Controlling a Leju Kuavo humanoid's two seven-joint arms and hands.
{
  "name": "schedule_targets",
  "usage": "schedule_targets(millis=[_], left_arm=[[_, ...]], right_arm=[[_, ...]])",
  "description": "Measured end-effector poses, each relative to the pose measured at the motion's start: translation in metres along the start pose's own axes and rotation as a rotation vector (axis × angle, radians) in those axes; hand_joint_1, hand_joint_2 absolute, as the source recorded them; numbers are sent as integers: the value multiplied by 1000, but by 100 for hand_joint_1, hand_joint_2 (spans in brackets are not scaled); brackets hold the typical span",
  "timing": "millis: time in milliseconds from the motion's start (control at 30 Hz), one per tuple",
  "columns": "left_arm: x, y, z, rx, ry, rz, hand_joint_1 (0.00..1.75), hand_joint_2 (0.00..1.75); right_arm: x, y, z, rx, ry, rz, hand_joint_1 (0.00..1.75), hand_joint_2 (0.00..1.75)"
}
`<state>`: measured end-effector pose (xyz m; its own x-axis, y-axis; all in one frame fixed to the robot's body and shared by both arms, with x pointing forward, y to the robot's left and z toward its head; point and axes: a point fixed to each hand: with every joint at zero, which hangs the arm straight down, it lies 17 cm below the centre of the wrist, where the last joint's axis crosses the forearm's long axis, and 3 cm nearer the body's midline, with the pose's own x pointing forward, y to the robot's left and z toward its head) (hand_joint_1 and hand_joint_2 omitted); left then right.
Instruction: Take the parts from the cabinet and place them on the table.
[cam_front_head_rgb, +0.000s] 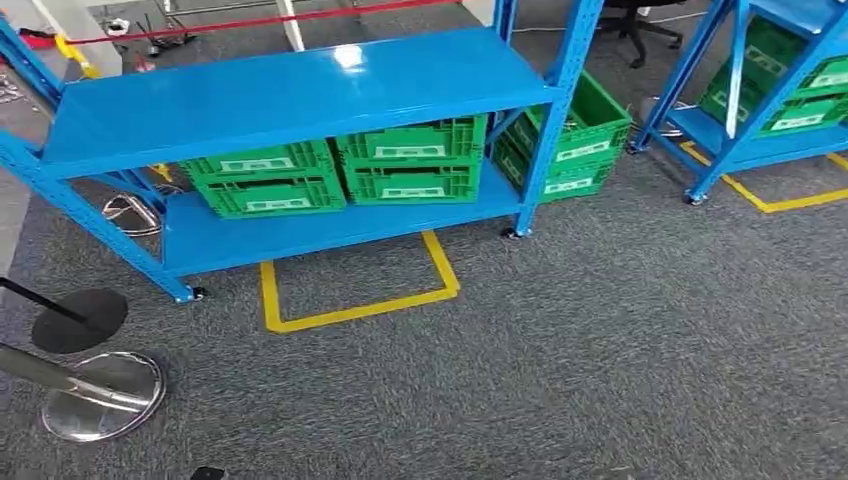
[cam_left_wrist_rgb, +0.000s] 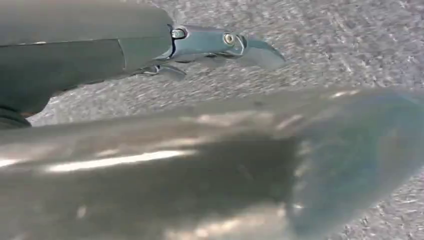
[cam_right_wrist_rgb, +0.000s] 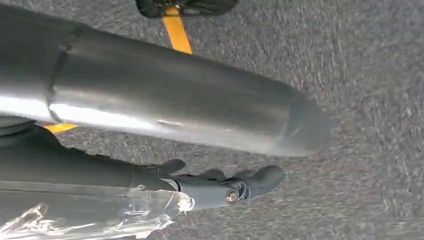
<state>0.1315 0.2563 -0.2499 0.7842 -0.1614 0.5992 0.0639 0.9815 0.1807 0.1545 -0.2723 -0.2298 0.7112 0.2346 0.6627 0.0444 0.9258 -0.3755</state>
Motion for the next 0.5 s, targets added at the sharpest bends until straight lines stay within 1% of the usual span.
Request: schedule_targets(millis=[133,233,400,500], left_arm=[[9,-2,-4,-2,-14,3,0,0],[2,-3,0,-4,-4,2,0,0],[6,-2,-2,-5,-9,3,0,0],[2,-2,0,-6,-3,3,0,0]], right_arm=[[-2,-2,0,-3,4,-4,0,0],[-1,7,2,38,8,-61,0,0],[-1,18,4,94,31,-157,0,0],[-3,23,7,125,49,-207,0,0]])
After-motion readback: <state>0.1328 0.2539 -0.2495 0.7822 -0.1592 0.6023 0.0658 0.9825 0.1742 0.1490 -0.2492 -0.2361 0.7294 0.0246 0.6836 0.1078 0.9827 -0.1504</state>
